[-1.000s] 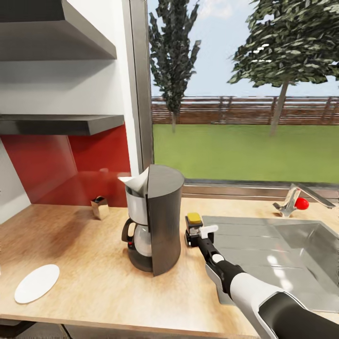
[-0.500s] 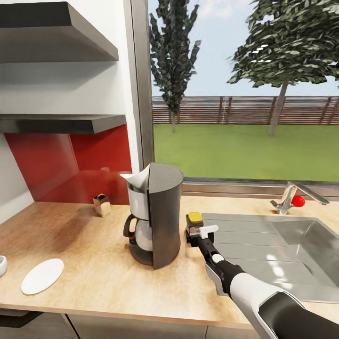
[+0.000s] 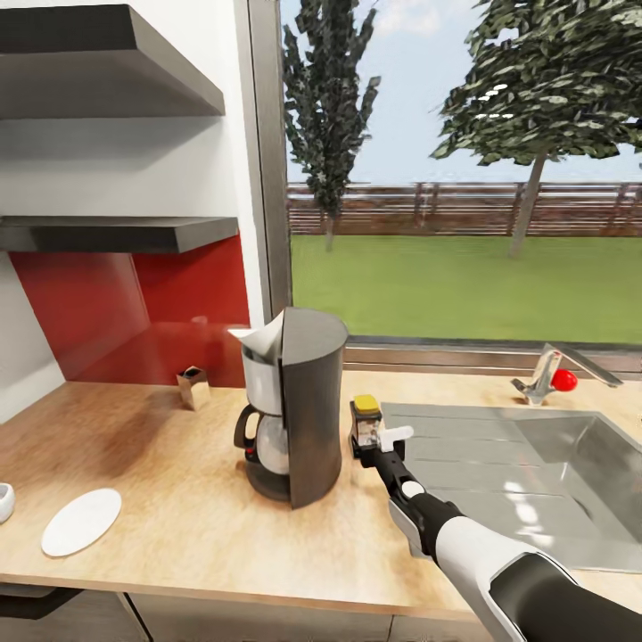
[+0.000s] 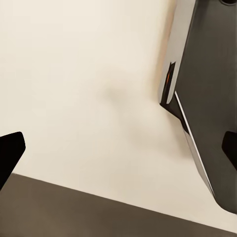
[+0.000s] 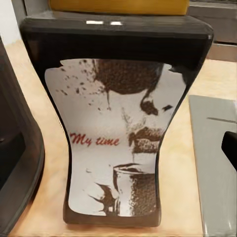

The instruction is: Set up a coffee station on the kitchen countertop: keep the coffee maker on the countertop, move the bottle of coffee from the kitchen shelf to the counter next to the coffee maker, place a paper coffee filter on top of the coffee maker, put the saucer next to the coffee maker with the coffee cup on the saucer, and place the electric kettle next to the coffee maker.

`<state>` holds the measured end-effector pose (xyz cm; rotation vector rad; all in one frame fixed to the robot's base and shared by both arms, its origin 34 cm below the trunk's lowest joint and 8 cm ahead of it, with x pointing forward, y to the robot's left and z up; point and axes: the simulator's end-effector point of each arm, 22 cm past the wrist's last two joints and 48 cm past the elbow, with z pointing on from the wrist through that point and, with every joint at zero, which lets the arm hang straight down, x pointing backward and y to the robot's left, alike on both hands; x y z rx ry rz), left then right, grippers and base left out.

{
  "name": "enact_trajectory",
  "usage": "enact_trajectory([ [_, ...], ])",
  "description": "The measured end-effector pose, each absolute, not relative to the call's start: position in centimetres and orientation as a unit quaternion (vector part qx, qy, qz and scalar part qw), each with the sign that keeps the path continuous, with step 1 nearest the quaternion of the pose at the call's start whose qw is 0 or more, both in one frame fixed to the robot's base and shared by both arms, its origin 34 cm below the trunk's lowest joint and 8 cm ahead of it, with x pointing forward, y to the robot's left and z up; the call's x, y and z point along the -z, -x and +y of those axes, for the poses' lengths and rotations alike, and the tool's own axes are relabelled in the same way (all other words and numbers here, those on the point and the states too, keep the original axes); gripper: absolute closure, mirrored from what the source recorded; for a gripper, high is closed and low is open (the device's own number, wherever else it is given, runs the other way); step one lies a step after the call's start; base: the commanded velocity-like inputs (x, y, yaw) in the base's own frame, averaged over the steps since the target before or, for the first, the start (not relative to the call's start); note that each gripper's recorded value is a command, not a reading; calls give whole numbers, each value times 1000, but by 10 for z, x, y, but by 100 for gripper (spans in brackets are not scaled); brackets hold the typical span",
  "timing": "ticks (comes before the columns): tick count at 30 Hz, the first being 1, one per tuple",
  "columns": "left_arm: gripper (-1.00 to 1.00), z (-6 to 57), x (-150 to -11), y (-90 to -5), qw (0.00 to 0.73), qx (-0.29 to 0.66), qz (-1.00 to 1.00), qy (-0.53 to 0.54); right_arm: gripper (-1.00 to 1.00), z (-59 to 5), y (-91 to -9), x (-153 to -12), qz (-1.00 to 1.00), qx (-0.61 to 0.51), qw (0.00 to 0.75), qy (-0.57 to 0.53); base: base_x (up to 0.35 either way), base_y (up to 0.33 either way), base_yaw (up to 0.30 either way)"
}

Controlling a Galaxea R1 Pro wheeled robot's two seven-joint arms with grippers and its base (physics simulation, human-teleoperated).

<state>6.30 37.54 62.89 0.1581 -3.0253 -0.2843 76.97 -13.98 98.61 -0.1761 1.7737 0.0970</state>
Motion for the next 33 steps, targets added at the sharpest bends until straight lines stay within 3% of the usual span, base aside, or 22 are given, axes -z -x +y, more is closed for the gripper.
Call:
enact_trajectory([
  [13,-100,375,-629,-64,49,93,-993,-52,-100,-139,-770,-986,774,-43,627,77,-313,20,0],
  [33,-100,378,-628,-85,31,93,-994,-53,-100,-129,-772,-994,768,-51,633,79,-292,183,0],
])
